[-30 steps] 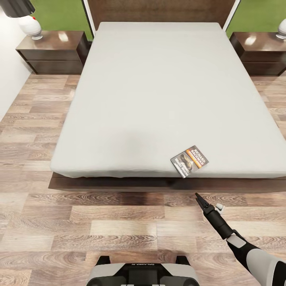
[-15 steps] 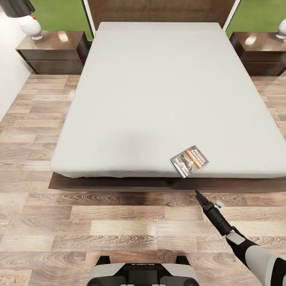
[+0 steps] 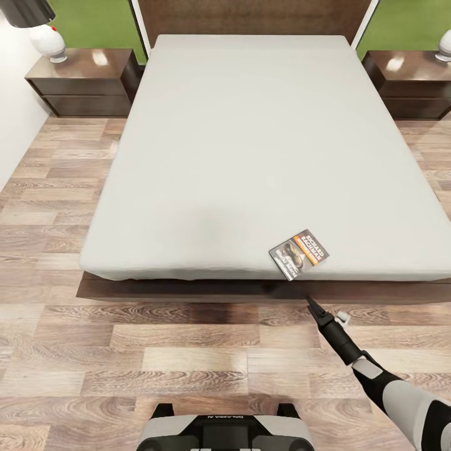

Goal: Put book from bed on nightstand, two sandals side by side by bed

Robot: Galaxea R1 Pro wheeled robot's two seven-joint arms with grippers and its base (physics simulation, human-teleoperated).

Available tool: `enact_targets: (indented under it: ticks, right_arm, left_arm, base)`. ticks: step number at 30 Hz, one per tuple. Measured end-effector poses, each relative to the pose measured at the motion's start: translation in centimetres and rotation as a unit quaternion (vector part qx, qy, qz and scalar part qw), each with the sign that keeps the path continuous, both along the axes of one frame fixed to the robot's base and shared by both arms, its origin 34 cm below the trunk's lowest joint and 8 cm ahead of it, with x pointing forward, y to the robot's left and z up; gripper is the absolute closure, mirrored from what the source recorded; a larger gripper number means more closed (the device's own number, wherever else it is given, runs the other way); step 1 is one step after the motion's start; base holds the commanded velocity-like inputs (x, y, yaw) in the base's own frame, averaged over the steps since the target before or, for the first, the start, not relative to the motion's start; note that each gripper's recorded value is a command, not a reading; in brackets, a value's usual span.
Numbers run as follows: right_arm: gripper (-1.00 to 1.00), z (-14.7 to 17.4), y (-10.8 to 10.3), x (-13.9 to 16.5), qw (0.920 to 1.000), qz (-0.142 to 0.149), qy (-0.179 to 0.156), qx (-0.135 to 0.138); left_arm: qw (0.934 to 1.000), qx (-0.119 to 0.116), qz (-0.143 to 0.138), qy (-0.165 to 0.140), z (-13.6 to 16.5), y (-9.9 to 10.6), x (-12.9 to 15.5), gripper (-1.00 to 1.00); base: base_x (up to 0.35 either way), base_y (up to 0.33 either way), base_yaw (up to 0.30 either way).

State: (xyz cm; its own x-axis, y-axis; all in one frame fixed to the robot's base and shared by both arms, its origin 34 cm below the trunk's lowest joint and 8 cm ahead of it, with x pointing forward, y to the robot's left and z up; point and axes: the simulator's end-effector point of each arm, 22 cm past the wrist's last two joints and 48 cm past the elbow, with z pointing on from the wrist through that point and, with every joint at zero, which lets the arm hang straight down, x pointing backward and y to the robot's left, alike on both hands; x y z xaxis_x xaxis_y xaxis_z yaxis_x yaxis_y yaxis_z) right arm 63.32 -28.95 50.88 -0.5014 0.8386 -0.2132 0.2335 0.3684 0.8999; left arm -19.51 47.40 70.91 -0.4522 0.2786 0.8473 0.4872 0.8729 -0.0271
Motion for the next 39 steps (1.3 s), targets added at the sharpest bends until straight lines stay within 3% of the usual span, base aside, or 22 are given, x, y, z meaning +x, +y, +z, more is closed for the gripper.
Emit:
enact_targets:
  ticks: [14, 22, 39]
  right_arm:
    - [-1.00, 0.1, 0.2, 0.9, 1.0000, -0.001, -0.003, 0.000]
    - [-1.00, 0.3, 2.0, 1.9, 0.9999, 0.001, -0.008, 0.012]
    - [-1.00, 0.3, 2.8, 2.4, 0.9998, 0.001, -0.009, 0.016]
  left_arm:
    - [1.0000, 0.000, 0.003, 0.000, -0.1, -0.4, -0.1, -1.00]
    - [1.0000, -0.002, 0.006, -0.001, -0.2, -0.9, -0.2, -1.00]
    - [1.0000, -0.002, 0.007, -0.002, -0.2, -0.9, -0.2, -1.00]
  base:
    - [0.000, 0.000, 0.000]
    - [0.000, 0.000, 0.000]
    - [0.000, 0.000, 0.000]
